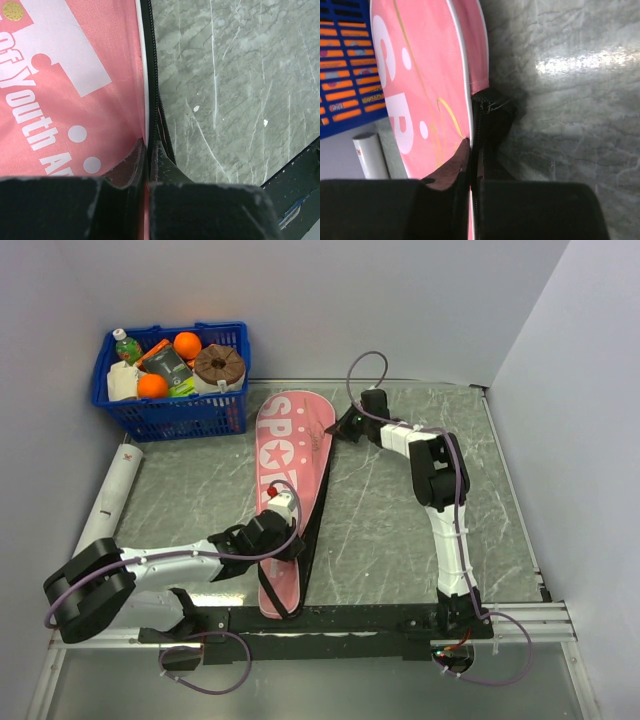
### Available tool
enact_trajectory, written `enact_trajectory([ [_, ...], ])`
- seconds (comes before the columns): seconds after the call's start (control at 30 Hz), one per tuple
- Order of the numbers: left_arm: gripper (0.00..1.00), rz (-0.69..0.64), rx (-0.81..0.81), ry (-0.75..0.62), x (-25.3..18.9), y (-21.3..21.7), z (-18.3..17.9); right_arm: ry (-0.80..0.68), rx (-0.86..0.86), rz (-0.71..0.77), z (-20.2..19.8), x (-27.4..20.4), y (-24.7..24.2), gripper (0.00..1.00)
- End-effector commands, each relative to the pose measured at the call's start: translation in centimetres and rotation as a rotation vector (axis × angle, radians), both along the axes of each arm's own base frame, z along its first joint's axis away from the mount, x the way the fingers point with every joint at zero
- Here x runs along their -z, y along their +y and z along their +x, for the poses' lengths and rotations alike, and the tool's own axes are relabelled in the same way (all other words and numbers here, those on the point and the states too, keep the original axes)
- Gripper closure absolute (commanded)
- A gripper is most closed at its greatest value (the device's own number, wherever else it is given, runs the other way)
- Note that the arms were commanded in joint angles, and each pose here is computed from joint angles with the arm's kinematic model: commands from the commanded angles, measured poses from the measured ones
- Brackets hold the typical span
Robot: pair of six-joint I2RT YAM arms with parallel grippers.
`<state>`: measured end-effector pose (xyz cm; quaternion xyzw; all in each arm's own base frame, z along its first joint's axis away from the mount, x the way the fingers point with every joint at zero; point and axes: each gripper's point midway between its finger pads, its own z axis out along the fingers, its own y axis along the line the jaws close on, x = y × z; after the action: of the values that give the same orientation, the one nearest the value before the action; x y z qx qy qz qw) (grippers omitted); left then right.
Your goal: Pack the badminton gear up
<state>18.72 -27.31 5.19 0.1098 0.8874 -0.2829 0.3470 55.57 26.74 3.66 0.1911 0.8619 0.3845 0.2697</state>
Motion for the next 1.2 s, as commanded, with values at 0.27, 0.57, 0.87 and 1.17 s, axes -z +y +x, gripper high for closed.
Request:
enact_trajectory([
  [0.27,0.99,0.144,0.035,0.148,2.9,0.0,-1.9,0.082,0.359,-0.110,-5.5,0.7,-10.7,1.00],
  [0.57,0.89,-0.081,0.151,0.043,-5.5,-4.0,-1.7,0.145,0.637,-0.109,-12.2,0.4,-17.5,1.00],
  [0.87,0.73,-0.364,0.423,0.062,-13.0,-7.0,-8.5,0.174,0.662,-0.124,-13.0,-0.9,-18.5,1.00],
  [1.17,0.78,-0.280,0.484,0.179,-8.2,-8.0,-12.4,0.146,0.654,-0.159,-13.0,-2.6,-19.0,1.00],
])
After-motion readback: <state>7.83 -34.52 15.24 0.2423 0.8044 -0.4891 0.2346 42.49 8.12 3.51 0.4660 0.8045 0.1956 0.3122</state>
